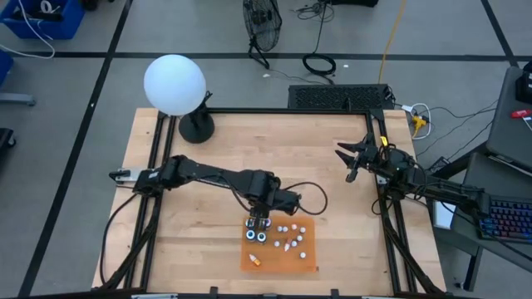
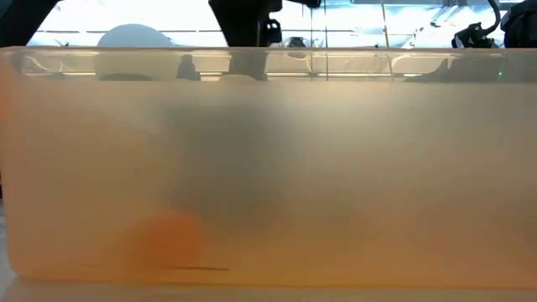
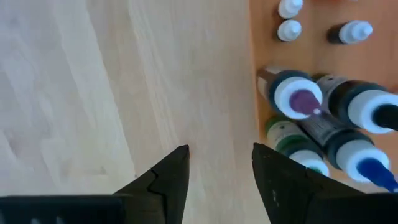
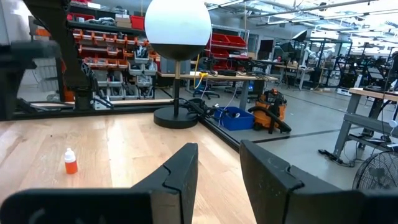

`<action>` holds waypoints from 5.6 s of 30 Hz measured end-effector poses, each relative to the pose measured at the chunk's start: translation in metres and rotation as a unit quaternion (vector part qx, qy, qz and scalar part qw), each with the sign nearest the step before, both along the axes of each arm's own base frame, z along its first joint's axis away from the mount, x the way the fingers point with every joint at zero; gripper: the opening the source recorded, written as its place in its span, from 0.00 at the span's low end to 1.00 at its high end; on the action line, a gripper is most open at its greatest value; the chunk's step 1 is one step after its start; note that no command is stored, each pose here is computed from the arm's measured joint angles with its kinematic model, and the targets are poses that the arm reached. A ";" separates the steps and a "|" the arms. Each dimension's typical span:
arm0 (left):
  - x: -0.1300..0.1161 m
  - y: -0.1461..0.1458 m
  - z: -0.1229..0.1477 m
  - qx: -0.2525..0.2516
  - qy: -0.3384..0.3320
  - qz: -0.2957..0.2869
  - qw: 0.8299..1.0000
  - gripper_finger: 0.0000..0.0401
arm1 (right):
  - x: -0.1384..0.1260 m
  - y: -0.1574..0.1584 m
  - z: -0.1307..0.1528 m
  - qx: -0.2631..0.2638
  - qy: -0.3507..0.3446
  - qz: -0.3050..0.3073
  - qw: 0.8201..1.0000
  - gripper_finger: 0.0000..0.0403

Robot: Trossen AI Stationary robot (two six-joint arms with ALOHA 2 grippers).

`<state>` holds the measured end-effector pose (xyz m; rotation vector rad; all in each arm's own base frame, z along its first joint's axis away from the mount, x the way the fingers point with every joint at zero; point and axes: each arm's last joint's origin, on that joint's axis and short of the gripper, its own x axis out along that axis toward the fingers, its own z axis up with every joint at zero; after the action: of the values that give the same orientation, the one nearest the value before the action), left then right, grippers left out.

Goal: Pick & Place food coloring
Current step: Put the small orange food coloring bottle into the orange container

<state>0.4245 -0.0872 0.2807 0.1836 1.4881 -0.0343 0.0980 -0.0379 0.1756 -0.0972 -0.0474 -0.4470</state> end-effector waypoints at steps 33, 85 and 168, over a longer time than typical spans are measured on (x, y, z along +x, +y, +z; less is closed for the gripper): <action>-0.138 0.062 -0.089 -0.052 -0.218 0.111 0.968 0.43 | 0.000 0.000 0.000 0.000 0.000 0.000 1.000 0.27; -0.113 0.086 -0.140 -0.081 -0.172 0.080 0.978 0.14 | 0.000 0.000 0.000 0.000 0.001 0.000 1.000 0.27; -0.028 -0.139 -0.115 -0.160 -0.277 -0.054 0.946 0.11 | 0.002 -0.001 -0.002 0.005 0.013 0.000 1.000 0.27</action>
<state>0.3966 -0.2266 0.1661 0.0057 0.8928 -0.2893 0.0998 -0.0386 0.1734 -0.0940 -0.0203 -0.4459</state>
